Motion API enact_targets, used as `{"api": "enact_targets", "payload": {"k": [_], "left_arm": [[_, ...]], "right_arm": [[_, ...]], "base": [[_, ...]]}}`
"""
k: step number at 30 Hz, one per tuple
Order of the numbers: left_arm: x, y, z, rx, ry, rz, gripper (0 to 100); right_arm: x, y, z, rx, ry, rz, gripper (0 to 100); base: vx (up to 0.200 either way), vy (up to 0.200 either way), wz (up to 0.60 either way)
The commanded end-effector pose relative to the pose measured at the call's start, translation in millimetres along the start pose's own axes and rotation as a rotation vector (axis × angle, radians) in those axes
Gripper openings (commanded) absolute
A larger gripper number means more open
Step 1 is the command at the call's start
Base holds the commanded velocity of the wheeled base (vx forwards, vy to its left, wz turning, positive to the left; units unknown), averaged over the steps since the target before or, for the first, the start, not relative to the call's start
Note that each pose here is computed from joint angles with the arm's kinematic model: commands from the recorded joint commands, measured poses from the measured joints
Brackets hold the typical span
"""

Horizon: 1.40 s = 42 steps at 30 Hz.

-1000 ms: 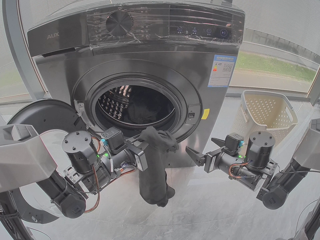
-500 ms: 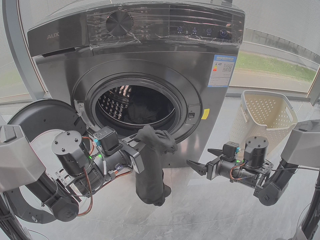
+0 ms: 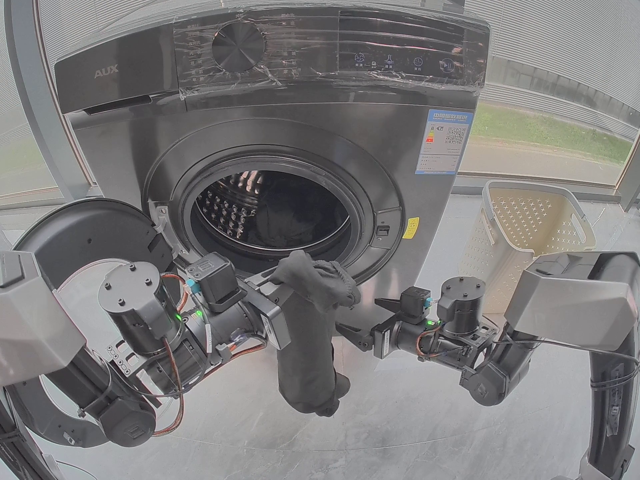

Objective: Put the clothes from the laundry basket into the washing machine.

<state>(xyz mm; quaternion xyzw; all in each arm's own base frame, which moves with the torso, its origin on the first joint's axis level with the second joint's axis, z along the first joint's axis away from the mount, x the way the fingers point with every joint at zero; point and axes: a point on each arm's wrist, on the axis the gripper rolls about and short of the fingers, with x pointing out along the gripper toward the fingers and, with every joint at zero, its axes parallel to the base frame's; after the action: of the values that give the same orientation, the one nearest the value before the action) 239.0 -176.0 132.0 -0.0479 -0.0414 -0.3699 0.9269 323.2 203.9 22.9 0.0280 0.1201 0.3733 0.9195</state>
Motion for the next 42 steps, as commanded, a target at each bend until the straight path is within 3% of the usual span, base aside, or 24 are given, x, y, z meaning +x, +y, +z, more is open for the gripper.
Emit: {"api": "enact_targets", "payload": {"k": [1, 19, 24, 31, 32, 39, 42], "left_arm": [[0, -0.4, 0.4, 0.000, -0.003, -0.001, 0], [-5, -0.6, -4.3, -0.003, 0.023, 0.001, 0], [-6, -0.7, -5.7, -0.004, 0.030, 0.001, 0], [-6, 2.0, -5.7, -0.003, 0.030, 0.010, 0], [-6, 2.0, -5.7, -0.003, 0.030, 0.010, 0], [-6, 2.5, -4.9, -0.004, 0.026, 0.015, 0], [-6, 3.4, -3.8, -0.010, 0.021, 0.019, 0]], "right_arm": [[19, 6.2, -17, -0.002, 0.023, 0.051, 100], [42, 17.6, -4, -0.043, -0.069, 0.142, 100], [44, 19.0, -6, -0.061, -0.073, 0.202, 100], [48, 19.5, -16, -0.085, -0.118, 0.215, 100], [48, 19.5, -15, -0.084, -0.120, 0.215, 0], [40, 20.2, -15, -0.077, -0.104, 0.212, 0], [21, 26.7, 5, -0.080, -0.114, 0.211, 0]], "base": [[0.000, 0.000, 0.00], [0.000, 0.000, 0.00], [0.000, 0.000, 0.00], [0.000, 0.000, 0.00], [0.000, 0.000, 0.00], [0.000, 0.000, 0.00], [0.000, 0.000, 0.00]]}}
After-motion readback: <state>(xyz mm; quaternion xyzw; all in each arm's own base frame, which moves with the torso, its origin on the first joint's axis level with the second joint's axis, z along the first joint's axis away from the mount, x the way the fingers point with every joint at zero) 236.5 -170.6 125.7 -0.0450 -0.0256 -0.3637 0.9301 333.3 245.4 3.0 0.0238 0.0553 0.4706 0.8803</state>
